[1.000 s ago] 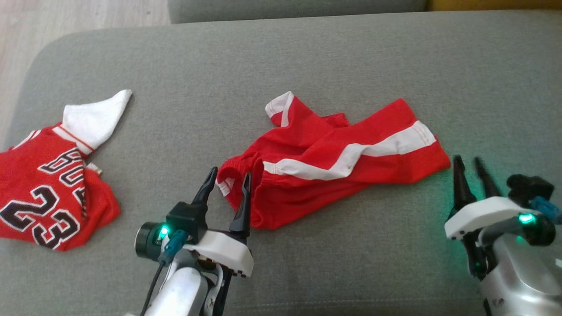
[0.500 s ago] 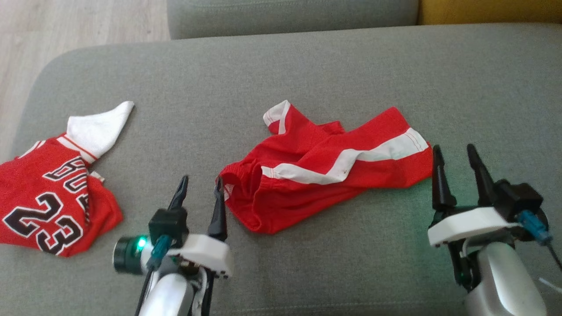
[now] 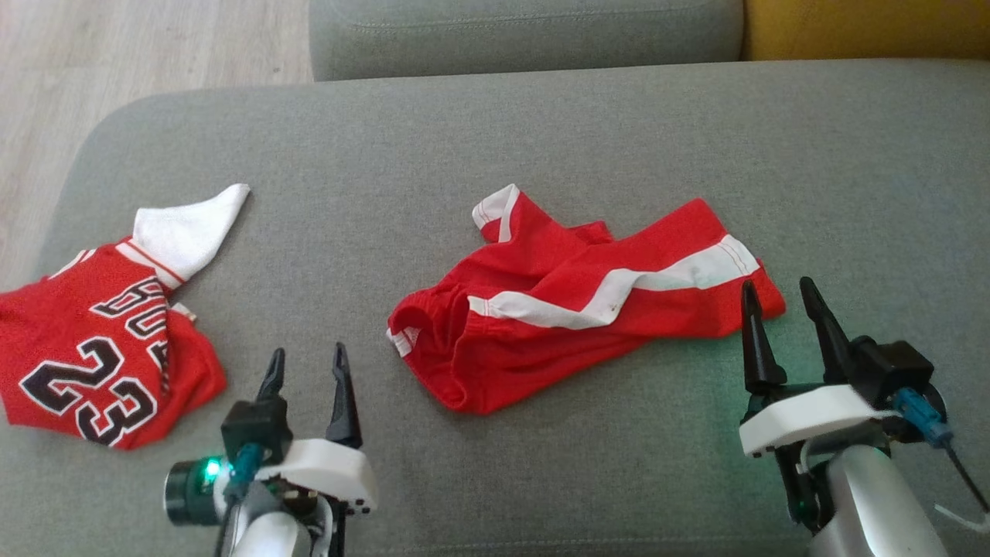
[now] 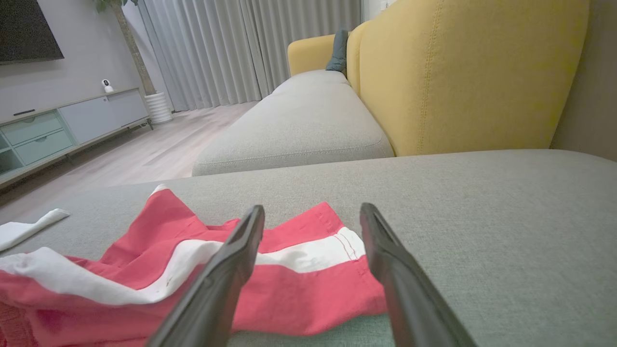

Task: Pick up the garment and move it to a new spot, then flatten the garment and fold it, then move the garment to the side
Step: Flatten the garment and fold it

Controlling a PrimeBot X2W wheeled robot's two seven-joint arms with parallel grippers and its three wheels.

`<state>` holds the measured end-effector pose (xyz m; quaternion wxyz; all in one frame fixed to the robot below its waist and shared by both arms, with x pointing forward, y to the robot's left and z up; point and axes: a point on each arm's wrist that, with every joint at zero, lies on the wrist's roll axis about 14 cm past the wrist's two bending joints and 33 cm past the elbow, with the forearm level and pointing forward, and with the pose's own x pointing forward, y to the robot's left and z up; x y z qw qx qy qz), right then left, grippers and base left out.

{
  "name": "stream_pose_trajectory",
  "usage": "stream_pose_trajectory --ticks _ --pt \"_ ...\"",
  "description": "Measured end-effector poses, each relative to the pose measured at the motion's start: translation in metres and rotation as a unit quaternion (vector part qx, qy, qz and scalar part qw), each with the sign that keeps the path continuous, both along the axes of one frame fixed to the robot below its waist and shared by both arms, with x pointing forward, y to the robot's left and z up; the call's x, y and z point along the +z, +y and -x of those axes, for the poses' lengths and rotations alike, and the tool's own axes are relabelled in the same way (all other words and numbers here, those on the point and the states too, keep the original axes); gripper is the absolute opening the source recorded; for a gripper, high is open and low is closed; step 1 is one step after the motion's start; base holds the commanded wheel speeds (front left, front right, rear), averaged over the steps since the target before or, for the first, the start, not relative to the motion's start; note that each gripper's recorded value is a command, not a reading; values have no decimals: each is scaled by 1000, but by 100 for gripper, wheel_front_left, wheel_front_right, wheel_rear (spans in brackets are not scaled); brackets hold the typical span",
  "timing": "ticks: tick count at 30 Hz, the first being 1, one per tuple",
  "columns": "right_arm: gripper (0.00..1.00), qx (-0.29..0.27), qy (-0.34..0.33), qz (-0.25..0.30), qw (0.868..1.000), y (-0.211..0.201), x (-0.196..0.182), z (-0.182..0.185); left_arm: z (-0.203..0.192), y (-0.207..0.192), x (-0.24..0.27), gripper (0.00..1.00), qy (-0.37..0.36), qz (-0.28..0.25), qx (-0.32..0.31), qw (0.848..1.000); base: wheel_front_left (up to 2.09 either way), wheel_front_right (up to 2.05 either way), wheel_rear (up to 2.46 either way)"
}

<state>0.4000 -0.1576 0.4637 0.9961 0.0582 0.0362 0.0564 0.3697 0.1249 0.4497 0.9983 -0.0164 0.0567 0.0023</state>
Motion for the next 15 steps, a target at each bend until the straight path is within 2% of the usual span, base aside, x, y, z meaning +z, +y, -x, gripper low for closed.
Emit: stream_pose_trajectory --ticks 2,6,12,15 --pt "100 0 2 -2 1000 0 -1 0 -1 -3 1 100 -1 13 -5 1000 0 0 0" --pt "100 -1 14 -4 1000 0 -9 0 -7 -29 12 100 -8 84 -51 995 0 0 0" --pt "100 -4 26 -5 1000 -2 -17 -1 -20 -81 32 100 -11 202 -137 970 0 0 0" --pt "100 -7 27 -5 1000 -4 -18 -2 -25 -97 28 100 10 239 -156 958 0 0 0"
